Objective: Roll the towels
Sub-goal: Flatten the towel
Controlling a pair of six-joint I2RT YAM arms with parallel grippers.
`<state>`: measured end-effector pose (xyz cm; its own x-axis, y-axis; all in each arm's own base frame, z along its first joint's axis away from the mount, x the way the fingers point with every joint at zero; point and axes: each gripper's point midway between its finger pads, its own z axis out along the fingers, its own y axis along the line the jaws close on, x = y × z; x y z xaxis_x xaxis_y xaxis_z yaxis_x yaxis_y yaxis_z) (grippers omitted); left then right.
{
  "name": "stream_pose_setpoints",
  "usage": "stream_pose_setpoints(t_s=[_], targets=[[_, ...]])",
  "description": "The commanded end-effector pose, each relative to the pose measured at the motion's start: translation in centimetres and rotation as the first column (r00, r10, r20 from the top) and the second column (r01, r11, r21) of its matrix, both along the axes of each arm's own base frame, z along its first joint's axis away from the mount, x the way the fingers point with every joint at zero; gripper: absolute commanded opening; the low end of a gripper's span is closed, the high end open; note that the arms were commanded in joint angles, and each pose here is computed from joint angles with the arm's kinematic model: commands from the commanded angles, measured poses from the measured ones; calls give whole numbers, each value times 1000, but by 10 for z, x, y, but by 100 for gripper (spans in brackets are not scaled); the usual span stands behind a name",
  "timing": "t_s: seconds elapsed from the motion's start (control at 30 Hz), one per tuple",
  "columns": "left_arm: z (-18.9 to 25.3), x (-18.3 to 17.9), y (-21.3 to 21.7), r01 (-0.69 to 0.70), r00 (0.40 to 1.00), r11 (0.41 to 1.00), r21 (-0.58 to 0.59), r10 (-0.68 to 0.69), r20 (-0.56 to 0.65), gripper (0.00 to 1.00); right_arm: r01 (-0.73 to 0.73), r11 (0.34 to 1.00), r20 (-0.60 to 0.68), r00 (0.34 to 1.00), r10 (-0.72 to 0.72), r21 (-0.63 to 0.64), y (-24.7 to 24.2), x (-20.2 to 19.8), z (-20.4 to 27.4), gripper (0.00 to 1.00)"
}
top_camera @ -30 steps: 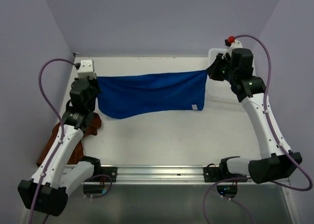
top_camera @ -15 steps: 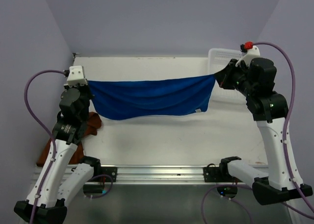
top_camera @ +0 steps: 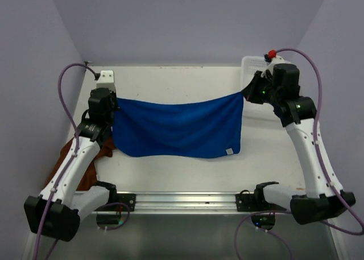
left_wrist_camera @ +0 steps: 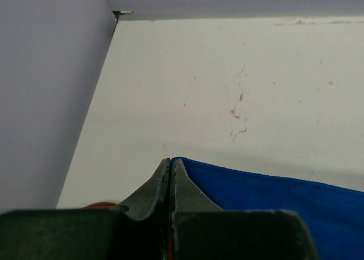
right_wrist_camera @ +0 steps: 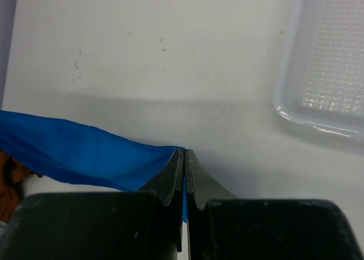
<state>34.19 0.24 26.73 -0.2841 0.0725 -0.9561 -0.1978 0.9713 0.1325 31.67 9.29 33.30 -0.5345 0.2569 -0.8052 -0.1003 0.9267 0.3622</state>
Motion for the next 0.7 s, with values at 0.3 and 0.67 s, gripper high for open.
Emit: stream_pose_setpoints(t_s=[0.3,0.67], targets=[[-40,100,-15,77,996,997,-17,-76,41,0,42,999,-130,990,-46,-29,0,121,-98,0],[-72,121,-21,185,981,982,28,-186,48,0,-10,999,-169,986,3,-44,-10,148,-137,0]])
